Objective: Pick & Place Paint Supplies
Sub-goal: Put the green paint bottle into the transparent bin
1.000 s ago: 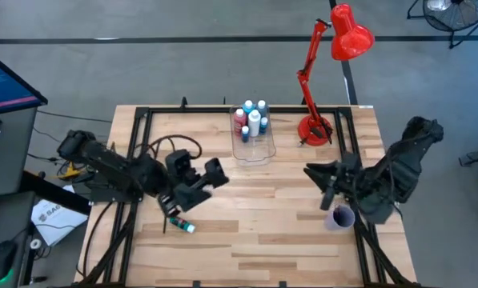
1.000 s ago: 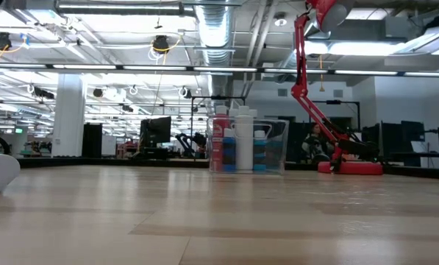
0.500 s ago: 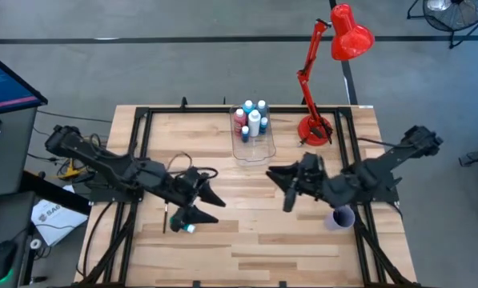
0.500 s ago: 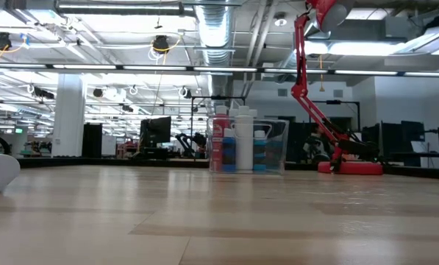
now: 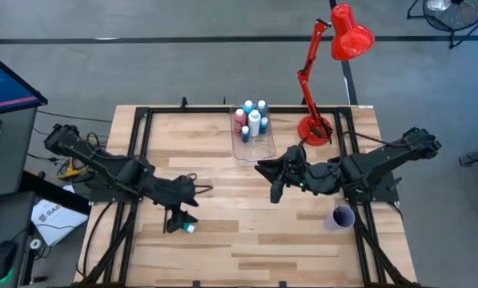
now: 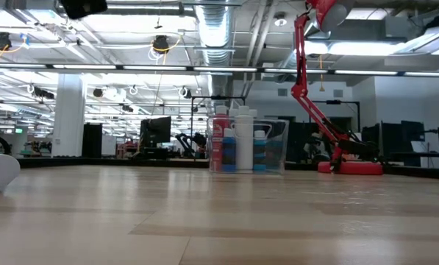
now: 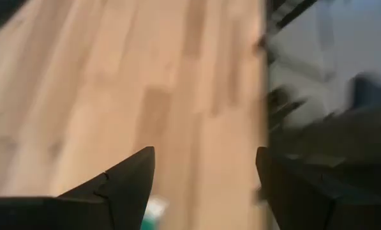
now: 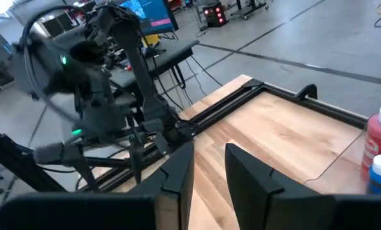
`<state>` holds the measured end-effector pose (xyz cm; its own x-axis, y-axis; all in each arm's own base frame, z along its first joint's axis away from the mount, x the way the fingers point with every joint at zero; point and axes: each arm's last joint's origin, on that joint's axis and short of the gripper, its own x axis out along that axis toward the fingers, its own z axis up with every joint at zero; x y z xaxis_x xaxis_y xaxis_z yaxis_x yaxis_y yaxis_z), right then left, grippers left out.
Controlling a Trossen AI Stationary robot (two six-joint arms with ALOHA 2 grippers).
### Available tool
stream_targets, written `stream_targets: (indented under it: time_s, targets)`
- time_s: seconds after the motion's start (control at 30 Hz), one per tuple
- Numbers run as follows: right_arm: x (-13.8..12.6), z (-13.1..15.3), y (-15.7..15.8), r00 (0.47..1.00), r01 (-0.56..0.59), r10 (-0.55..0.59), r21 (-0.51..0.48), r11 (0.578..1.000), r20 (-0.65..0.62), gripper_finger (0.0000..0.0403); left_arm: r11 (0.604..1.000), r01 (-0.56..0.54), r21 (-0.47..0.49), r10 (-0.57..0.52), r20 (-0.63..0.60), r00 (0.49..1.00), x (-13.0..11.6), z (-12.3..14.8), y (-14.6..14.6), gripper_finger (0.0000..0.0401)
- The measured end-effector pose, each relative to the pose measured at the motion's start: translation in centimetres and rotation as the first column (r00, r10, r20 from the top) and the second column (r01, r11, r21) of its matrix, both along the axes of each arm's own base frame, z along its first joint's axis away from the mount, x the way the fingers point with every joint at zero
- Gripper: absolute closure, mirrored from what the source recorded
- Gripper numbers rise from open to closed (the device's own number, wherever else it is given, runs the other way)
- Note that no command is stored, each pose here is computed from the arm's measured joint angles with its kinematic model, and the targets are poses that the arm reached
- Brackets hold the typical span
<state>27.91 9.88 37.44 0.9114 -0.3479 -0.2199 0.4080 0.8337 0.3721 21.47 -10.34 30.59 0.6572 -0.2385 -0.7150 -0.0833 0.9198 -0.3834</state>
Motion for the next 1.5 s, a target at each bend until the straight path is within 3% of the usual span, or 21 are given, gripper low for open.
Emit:
stream_targets:
  time_s: [0.1, 0.37, 0.57, 0.83, 1.07, 1.27, 1.5]
  targets:
    - [0.0, 0.0, -0.1, 1.000, 0.002, -0.002, -0.007, 1.000, -0.003, 0.0321, 0.990, 0.073, 0.118, -0.065, -0.073, 0.995, 0.0, -1.2, -0.3, 0.0132]
    - [0.0, -0.1, -0.1, 1.000, -0.005, 0.005, -0.032, 0.999, -0.018, 0.0321, 0.943, 0.217, 0.252, -0.150, -0.260, 0.954, 1.2, -4.7, -1.5, 0.0132]
    - [0.1, -0.1, -0.3, 1.000, -0.014, 0.013, -0.030, 0.999, -0.022, 0.0321, 0.894, 0.328, 0.306, -0.188, -0.408, 0.893, 1.9, -7.7, -2.8, 0.0132]
    - [0.1, -0.1, -0.3, 1.000, -0.022, 0.022, -0.028, 0.999, -0.023, 0.0321, 0.857, 0.400, 0.326, -0.186, -0.529, 0.828, 2.4, -10.9, -4.3, 0.0132]
    - [0.1, -0.1, -0.2, 0.999, -0.039, 0.038, -0.021, 0.999, -0.024, 0.0321, 0.848, 0.415, 0.330, -0.146, -0.607, 0.781, 1.5, -12.6, -5.1, 0.0132]
    - [0.2, -0.1, -0.2, 0.999, -0.039, 0.038, -0.021, 0.999, -0.024, 0.0321, 0.862, 0.384, 0.332, -0.100, -0.630, 0.770, -1.3, -13.9, -4.5, 0.0132]
    - [0.2, -0.1, -0.2, 0.999, -0.039, 0.038, -0.021, 0.999, -0.024, 0.0321, 0.896, 0.324, 0.304, -0.107, -0.560, 0.821, -3.2, -12.9, -3.6, 0.0132]
